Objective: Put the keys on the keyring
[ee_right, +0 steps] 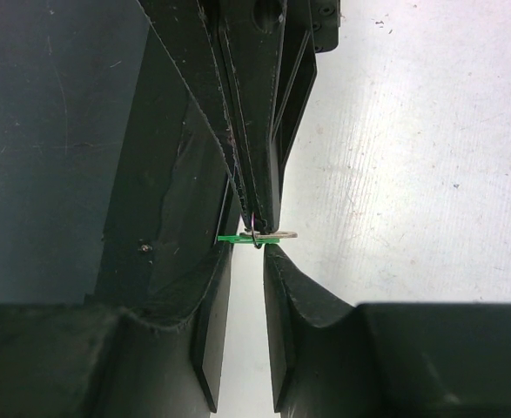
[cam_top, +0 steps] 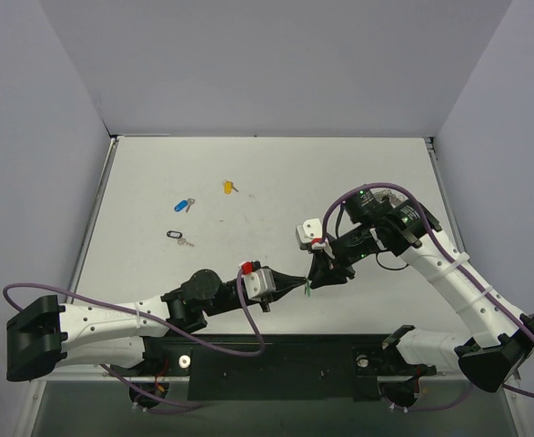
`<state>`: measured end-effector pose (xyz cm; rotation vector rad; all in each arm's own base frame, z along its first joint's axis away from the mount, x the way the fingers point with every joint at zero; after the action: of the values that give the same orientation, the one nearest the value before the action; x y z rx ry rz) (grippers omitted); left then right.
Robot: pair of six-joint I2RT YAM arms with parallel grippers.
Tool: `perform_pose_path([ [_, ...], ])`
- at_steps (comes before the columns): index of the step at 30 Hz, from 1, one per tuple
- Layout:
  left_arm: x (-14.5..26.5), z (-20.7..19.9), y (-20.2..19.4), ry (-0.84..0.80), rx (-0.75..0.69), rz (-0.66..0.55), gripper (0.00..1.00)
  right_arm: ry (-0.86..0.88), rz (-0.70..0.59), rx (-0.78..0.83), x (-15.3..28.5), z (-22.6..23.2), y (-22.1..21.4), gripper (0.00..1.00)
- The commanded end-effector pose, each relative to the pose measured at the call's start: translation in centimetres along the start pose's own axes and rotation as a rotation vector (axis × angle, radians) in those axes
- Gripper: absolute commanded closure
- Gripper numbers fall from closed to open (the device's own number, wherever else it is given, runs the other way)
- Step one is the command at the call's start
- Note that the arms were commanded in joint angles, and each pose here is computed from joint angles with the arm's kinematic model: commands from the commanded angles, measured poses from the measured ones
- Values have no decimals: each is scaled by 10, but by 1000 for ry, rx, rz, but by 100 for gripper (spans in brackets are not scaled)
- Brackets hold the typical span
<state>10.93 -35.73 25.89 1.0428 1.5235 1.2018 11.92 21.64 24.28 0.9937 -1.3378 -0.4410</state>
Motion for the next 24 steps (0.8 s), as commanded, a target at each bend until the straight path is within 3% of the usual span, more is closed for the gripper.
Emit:
perform_pose_path([
  [1, -3, -4, 13, -10, 20, -53, 100, 17, -42, 4, 2, 7, 11, 82],
  [24, -1, -10, 0, -42, 61, -2, 100, 3, -48, -3, 4, 3, 13, 80],
])
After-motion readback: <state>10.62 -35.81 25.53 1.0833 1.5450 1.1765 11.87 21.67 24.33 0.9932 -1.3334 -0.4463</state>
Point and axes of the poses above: each gripper's point midway between its finger pads, its own x axis back along the fingers, its own z axis along the line the jaws close on, y = z × x, the point moved 1 cm from there along x, back along the fingers, and after that the axes turned 12 degrees about x, right-handed, at the moved point
